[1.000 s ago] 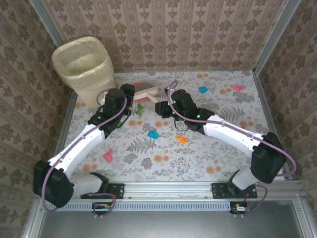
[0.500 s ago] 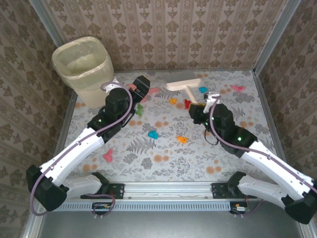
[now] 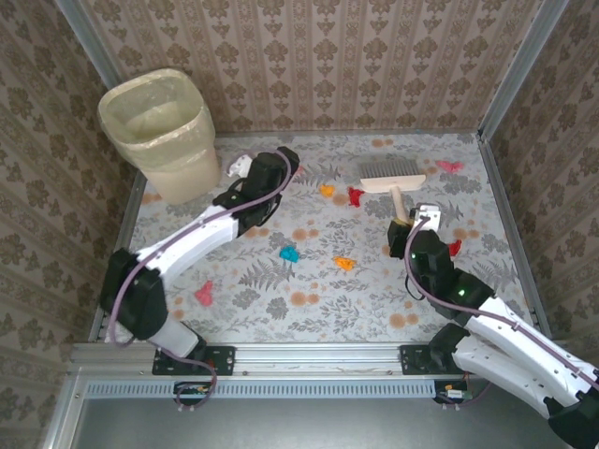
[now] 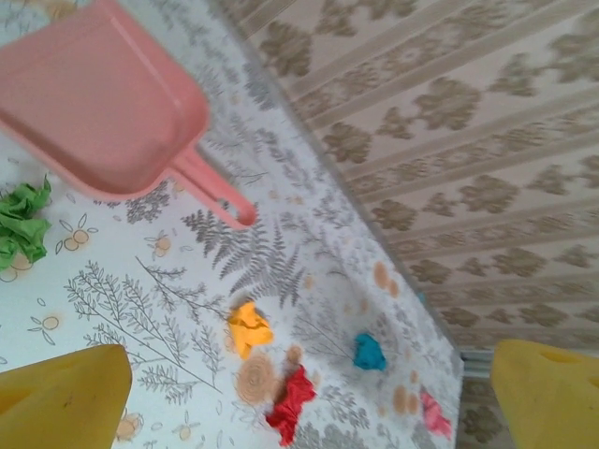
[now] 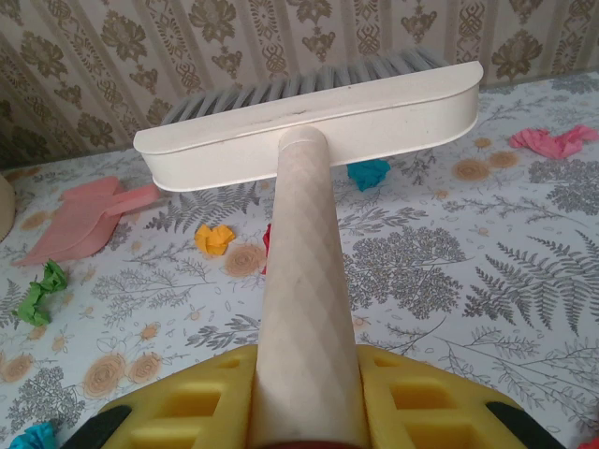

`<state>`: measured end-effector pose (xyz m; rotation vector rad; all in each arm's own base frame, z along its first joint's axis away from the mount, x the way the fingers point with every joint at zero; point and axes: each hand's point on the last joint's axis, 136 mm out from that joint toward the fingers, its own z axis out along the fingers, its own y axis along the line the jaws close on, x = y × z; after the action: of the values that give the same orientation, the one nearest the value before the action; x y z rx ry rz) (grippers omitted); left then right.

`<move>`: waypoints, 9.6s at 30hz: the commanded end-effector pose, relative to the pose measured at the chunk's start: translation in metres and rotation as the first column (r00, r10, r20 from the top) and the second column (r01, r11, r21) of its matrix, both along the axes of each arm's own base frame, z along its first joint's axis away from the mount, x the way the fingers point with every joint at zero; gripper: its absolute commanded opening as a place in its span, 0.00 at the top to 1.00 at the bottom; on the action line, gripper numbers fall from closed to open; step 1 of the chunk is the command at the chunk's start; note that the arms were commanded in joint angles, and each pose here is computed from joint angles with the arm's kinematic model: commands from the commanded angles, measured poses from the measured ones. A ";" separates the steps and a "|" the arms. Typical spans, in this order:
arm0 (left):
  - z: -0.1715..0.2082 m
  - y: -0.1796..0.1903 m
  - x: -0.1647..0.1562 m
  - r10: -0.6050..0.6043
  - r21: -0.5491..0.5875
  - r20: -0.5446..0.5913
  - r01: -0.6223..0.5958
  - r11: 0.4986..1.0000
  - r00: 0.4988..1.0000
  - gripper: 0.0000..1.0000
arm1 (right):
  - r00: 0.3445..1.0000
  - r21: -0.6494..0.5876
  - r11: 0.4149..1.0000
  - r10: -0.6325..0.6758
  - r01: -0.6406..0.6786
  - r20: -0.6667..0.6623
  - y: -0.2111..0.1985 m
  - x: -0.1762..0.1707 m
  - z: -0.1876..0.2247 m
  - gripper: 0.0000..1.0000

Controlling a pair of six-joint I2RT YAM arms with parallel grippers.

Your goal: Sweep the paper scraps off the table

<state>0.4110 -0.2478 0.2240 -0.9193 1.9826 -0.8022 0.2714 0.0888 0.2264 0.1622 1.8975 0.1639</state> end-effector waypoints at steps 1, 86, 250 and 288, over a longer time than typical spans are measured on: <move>-0.004 -0.013 0.031 0.063 -0.152 0.002 -0.062 0.986 0.998 0.03 | 0.996 0.050 0.998 -0.029 0.025 0.082 -0.002 0.004 0.010 1.00; -0.158 0.014 0.131 0.098 -0.151 -0.343 -0.157 0.976 0.934 0.12 | 0.997 0.020 1.000 0.010 -0.011 0.071 0.010 0.012 -0.014 1.00; -0.126 -0.286 -0.204 -0.950 -0.179 -0.310 0.981 0.078 0.019 0.77 | 0.890 0.072 0.893 -0.449 0.444 0.085 -0.107 -0.033 0.008 1.00; -0.136 -0.281 -0.224 -0.868 0.469 -0.489 0.865 -0.178 0.086 0.17 | 0.864 0.152 0.852 -0.502 0.500 -0.029 -0.128 -0.033 -0.015 1.00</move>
<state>0.1705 -0.5329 0.0903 1.2754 2.4586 -0.6183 0.2374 -0.0387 0.2001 0.7259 1.7929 -0.0968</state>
